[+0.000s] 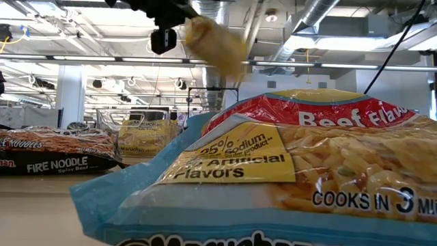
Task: Sort Maruchan noodles
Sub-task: Put the yellow noodle pack into the left transparent bin
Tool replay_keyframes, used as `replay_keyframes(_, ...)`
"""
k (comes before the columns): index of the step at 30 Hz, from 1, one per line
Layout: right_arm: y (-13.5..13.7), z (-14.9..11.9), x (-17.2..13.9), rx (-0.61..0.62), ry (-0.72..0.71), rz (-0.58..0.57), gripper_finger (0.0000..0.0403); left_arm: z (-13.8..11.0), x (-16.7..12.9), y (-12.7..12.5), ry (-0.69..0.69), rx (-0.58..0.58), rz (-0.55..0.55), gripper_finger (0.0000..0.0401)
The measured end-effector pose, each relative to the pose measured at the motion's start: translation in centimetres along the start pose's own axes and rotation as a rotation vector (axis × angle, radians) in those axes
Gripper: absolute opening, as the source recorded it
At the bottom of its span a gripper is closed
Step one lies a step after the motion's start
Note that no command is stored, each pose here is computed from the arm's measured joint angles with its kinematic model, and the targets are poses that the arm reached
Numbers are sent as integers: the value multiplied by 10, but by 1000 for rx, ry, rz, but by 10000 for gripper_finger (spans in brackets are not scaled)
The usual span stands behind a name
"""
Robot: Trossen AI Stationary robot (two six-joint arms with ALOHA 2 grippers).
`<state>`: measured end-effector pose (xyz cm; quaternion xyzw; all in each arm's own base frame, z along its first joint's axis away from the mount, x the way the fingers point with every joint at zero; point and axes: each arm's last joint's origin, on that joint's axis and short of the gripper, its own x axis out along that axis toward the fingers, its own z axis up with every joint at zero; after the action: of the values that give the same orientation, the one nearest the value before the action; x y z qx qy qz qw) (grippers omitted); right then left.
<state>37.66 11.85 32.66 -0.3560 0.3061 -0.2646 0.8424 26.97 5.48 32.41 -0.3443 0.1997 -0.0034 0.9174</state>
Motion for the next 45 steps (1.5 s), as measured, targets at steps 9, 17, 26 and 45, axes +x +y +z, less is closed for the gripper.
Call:
replay_keyframes(9, -4, 4, -27, 11, -43, -21, 204, -5, 0, 6, 25, 57, 96, 0)
replay_keyframes(17, -17, 5, -53, 33, -80, -59, 198, -13, -8, 22, 115, 190, 300, 0)
replay_keyframes(26, -20, 4, -61, 22, -88, -53, 198, -1, -33, 33, 53, 329, 429, 0)
replay_keyframes(45, -22, -7, -45, -15, -5, -69, 198, 29, -95, 85, -65, 287, 584, 0)
